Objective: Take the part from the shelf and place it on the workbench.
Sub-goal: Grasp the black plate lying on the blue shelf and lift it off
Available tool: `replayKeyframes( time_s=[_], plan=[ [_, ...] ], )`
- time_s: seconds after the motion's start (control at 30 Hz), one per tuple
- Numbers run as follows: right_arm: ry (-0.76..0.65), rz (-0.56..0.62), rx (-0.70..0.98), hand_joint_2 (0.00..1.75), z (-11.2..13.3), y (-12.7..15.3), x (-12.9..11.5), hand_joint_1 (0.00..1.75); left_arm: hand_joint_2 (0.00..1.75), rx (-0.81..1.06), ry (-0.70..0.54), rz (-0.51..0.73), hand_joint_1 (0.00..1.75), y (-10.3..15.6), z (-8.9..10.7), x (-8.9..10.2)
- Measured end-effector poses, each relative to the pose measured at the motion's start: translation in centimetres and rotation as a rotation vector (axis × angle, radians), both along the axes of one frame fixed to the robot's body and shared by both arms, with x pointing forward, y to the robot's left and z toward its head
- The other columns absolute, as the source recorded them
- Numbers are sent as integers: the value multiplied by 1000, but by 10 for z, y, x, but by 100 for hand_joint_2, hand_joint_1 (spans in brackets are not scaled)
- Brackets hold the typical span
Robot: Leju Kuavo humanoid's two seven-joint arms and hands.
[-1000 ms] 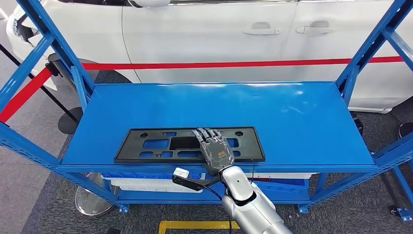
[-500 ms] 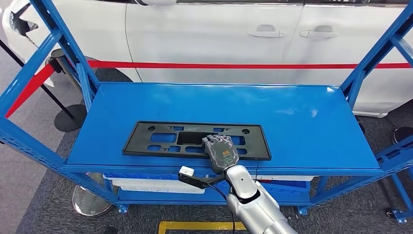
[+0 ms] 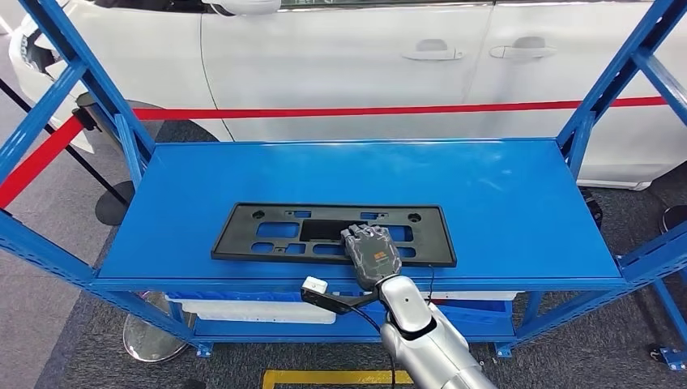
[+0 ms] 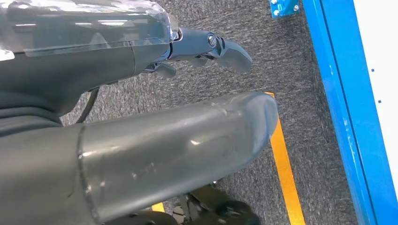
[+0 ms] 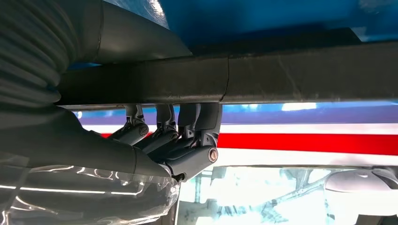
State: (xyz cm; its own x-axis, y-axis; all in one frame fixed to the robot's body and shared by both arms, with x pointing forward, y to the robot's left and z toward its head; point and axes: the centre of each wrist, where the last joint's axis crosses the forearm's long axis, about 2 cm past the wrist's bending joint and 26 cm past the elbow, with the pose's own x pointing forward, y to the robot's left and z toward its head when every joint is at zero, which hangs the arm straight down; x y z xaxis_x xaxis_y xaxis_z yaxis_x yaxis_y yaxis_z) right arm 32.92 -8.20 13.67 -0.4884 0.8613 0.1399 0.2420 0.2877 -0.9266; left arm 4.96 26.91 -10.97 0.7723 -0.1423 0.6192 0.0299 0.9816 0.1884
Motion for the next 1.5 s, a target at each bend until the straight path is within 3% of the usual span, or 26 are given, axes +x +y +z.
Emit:
replayKeyframes(
  time_s=[0.1,0.23,0.43,0.5,0.6,0.63,0.73,0.97,1.13,1.5],
  plan=[
    [11,45,114,175,4,0,-8,175,0,0,6,13,0,0,0,-3],
    [-3,114,331,175,29,4,-24,175,0,-1,9,33,0,-2,0,-3],
    [-38,137,434,175,45,3,-40,175,0,-8,11,44,0,-7,0,-4],
    [-43,182,542,175,47,-1,-45,175,0,-6,13,55,0,-6,0,-4],
    [-66,278,840,175,56,-10,-64,175,131,-2,27,83,0,-8,0,-6],
    [-87,305,926,175,64,-15,-71,175,131,-2,31,90,0,-9,0,-7],
    [-163,370,1095,175,82,-34,-93,175,0,-10,39,108,0,-13,0,-8],
    [-231,433,1286,175,84,-66,-143,175,0,-37,55,125,0,-17,0,-9],
    [-178,380,1364,175,69,-78,-162,175,0,-12,115,151,0,-17,0,-10],
    [-168,369,1299,175,45,-89,-203,175,0,-9,138,163,0,-23,1,-9]
  ],
)
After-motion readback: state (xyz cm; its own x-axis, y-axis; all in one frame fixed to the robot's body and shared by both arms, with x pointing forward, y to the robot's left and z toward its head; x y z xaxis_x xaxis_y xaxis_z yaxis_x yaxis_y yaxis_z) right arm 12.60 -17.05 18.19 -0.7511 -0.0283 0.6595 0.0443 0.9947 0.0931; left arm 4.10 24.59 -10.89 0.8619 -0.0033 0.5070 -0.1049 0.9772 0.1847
